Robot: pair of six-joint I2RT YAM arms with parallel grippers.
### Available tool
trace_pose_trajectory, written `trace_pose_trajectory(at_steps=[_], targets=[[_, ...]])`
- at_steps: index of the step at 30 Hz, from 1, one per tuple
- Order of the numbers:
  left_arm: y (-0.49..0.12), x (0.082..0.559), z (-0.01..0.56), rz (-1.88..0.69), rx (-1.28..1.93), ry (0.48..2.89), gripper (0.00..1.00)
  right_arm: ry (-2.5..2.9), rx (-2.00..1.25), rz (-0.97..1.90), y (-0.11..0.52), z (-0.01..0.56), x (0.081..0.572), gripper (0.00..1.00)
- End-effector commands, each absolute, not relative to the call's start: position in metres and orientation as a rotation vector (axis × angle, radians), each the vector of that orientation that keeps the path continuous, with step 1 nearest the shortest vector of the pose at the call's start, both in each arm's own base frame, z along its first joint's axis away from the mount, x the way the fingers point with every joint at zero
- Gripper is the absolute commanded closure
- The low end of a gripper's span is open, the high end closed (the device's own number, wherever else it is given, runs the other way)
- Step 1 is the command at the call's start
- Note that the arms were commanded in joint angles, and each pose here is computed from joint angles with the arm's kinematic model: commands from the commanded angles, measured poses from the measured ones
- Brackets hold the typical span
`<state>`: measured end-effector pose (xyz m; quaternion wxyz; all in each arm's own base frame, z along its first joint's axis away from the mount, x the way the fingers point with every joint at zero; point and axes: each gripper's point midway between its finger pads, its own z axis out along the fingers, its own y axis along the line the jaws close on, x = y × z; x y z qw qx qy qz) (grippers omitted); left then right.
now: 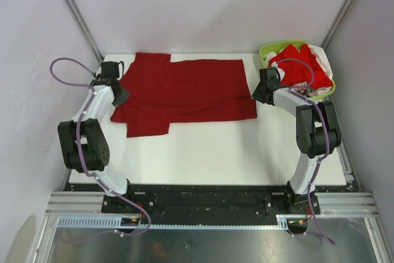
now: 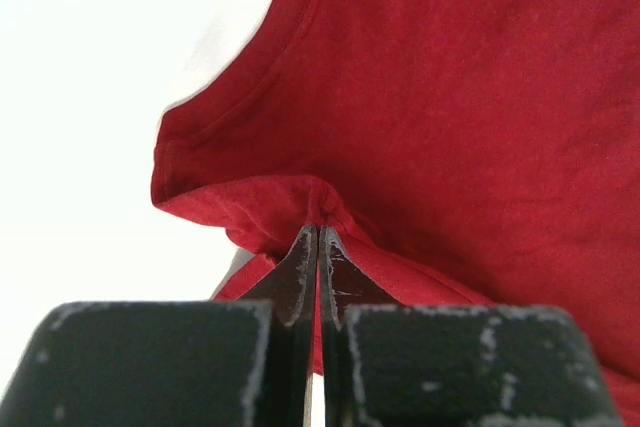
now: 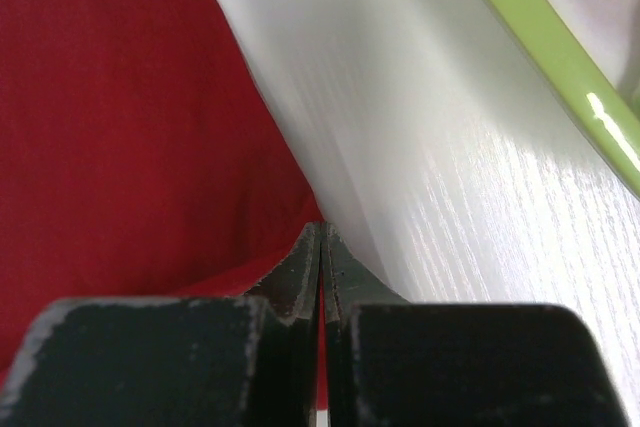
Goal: Fold and stack the t-shirts
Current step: Fold the flattened tshirt in 1/3 of the way
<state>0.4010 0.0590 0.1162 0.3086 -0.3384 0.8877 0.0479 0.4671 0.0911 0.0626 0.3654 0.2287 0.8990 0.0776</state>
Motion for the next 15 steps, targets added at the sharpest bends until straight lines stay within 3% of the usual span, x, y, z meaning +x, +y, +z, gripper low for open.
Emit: trace_pose_trajectory(at_steps=[1, 15], targets=[[0.069, 0.417, 0.135, 0.114, -0.913, 2.273, 1.0, 2.239, 0.588, 0.22, 0.092, 0.079, 0.492, 1.0], [0.078, 0.415, 0.131, 0.128, -0.941, 2.272, 1.0, 2.236, 0.574, 0.229, 0.102, 0.081, 0.509, 1.0]])
